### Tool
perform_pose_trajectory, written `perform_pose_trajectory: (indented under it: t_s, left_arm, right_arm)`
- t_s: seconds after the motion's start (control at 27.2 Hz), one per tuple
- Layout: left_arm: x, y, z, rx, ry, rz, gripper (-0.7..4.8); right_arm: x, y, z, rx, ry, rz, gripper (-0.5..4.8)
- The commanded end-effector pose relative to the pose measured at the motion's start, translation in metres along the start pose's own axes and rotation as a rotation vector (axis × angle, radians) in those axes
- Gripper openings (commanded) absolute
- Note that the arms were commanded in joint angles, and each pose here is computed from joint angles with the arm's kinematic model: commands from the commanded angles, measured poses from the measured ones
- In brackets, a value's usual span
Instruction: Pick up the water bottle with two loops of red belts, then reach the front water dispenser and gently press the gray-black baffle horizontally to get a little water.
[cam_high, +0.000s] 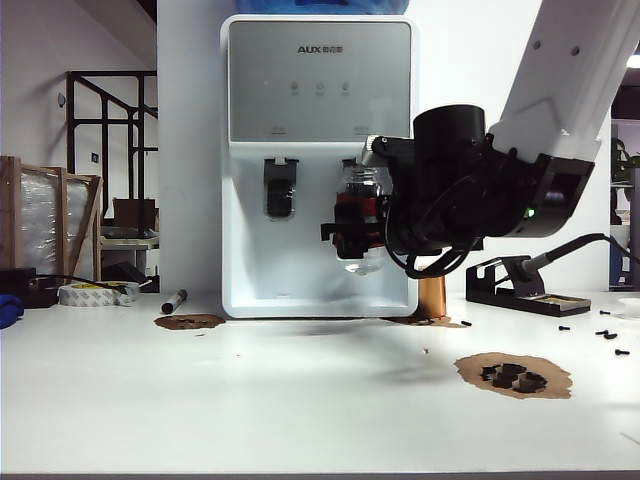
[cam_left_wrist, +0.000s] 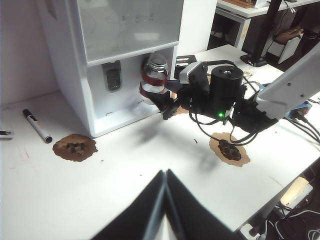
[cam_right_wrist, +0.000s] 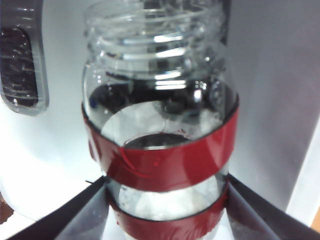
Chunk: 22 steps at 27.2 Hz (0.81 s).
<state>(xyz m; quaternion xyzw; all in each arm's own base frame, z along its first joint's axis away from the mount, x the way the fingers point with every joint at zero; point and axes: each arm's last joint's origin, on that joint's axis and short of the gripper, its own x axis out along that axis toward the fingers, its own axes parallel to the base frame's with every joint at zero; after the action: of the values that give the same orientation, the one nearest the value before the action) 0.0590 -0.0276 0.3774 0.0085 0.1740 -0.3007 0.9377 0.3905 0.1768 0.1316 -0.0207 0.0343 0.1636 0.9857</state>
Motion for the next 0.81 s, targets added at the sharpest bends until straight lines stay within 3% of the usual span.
perform_pose_trajectory:
  t_s: [0.04,0.81]
  left_arm:
    - [-0.0007,-0.0006,0.0016,0.003,-0.009,-0.016,-0.01]
    - [-0.0007,-0.0014,0.0019,0.011,-0.012,-0.043,-0.01]
  right_arm:
    - [0.0018,-0.0042,0.0094,0.012,-0.053,-0.018,-0.02]
    - [-0.0023,-0.0034,0.0053,0.008,-0.034,-0.015,-0.02]
